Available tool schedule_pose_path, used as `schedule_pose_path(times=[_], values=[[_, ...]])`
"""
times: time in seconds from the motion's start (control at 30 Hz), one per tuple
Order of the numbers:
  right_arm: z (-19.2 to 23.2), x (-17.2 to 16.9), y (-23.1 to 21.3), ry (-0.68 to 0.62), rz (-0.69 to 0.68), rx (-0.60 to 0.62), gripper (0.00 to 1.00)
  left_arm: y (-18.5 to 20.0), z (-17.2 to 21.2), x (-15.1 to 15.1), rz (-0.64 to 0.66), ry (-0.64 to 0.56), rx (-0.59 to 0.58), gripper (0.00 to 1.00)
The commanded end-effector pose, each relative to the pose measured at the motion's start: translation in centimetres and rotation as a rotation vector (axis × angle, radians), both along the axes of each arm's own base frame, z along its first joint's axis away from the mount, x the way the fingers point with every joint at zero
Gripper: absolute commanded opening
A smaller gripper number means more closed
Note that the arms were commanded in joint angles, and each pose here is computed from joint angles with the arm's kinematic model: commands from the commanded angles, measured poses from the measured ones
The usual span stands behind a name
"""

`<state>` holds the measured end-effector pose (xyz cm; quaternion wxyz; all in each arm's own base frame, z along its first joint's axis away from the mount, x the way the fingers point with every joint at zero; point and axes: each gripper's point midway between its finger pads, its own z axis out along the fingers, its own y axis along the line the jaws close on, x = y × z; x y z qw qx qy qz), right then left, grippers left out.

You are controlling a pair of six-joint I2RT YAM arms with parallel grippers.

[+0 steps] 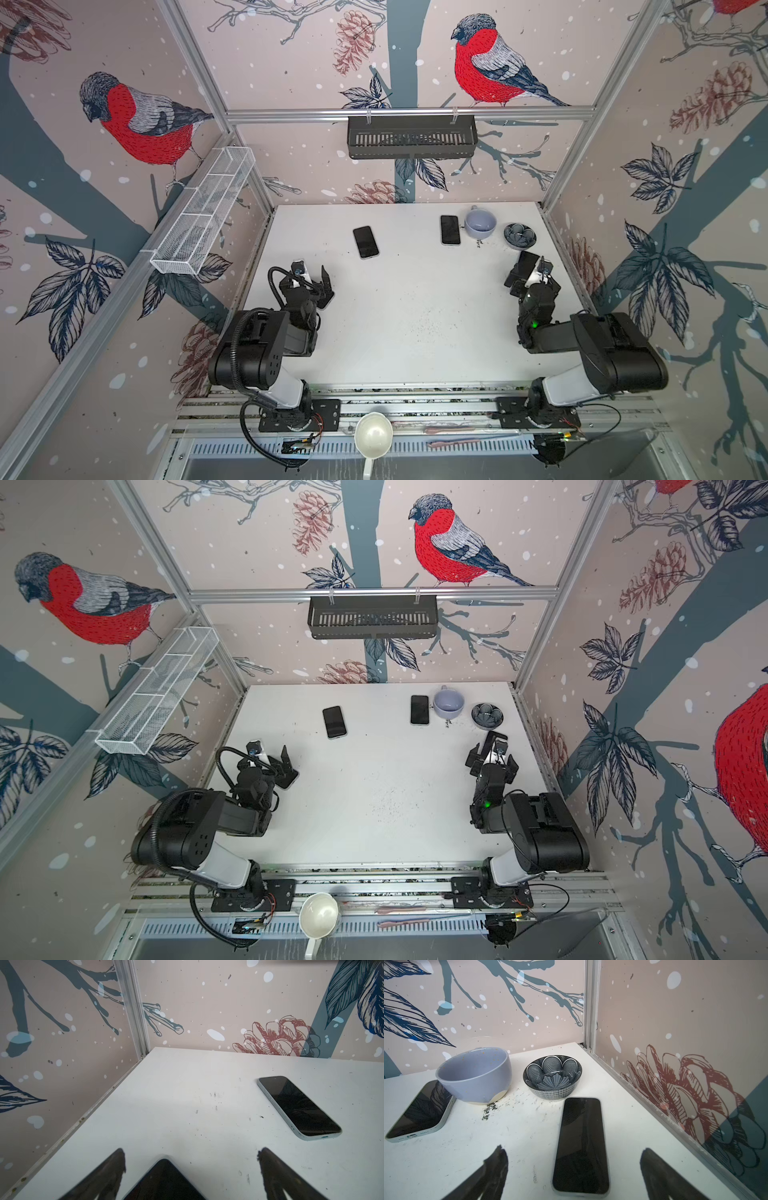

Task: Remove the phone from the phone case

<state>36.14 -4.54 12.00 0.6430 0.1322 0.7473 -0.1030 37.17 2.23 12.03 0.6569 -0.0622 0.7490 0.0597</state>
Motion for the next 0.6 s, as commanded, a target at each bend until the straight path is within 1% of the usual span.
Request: schedule_pose_path(times=[0.0,0.57], values=[[0.83,0.17,0.25,-0.033,0.015,0.001,0.99,0.08,1.04,0.1,0.0,-0.043,-0.002,0.99],[0.79,0.18,0.27,-0.032,0.015,-0.001,0.99,0.08,1.04,0.09,-0.002,-0.043,-0.006,0.99]])
